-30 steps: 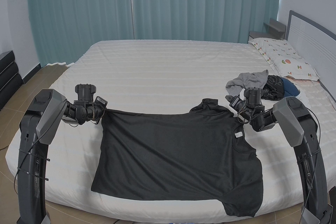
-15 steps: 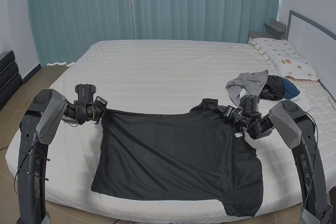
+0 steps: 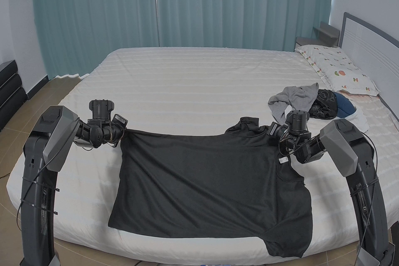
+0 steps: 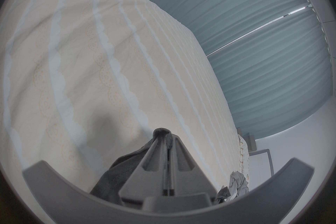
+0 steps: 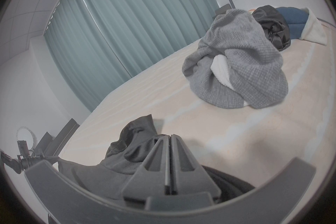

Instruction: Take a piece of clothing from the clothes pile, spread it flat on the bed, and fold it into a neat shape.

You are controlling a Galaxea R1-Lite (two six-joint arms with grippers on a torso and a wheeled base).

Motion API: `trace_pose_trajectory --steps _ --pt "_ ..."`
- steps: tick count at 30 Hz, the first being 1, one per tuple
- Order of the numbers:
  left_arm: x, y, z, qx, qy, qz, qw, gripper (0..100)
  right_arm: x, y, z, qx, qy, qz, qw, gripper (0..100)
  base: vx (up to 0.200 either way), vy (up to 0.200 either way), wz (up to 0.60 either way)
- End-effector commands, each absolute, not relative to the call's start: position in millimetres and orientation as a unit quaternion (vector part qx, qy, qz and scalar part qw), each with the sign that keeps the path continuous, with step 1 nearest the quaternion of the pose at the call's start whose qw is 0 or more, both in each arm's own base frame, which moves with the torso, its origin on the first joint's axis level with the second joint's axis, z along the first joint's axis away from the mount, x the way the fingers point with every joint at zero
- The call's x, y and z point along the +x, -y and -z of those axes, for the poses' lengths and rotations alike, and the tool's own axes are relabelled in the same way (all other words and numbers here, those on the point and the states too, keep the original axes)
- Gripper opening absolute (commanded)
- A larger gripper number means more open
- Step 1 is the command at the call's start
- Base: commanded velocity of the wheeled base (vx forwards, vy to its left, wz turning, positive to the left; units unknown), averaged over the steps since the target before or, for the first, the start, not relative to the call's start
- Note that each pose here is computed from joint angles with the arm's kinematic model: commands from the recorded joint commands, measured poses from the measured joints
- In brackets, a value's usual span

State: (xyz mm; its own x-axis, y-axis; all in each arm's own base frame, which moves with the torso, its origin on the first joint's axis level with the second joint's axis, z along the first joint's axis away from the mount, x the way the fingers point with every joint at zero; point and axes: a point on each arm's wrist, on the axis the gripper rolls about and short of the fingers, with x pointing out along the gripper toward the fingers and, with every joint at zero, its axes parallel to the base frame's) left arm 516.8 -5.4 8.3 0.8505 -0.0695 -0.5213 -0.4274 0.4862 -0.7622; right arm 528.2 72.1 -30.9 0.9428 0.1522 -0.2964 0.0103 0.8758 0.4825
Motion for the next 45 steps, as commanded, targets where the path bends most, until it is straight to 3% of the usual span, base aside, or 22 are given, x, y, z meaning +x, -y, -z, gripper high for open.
trace_pose_trajectory --steps 1,24,41,42,45 --pt "517.1 6.0 -8.7 -0.494 -0.247 -0.109 0.827 0 531.4 -65.1 22.1 0.249 -0.148 -0.030 0.957 0 0.000 0.000 0.00" --pt "523.0 2.0 -10.5 -0.501 -0.209 -0.091 0.835 0 549.8 -43.4 -9.9 0.257 -0.056 0.004 0.965 0 0.000 0.000 0.00" --pt "525.7 5.3 -4.2 -0.498 -0.212 -0.089 0.836 0 549.1 -48.2 32.9 0.248 -0.089 0.014 0.964 0 0.000 0.000 0.00" --pt "525.5 6.1 -3.0 -0.498 -0.214 -0.089 0.836 100 549.0 -48.2 34.6 0.248 -0.091 0.015 0.964 100 0.000 0.000 0.00" --pt "525.0 7.7 -2.1 -0.497 -0.217 -0.089 0.835 100 547.7 -50.6 41.2 0.247 -0.099 0.014 0.964 100 0.000 0.000 0.00"
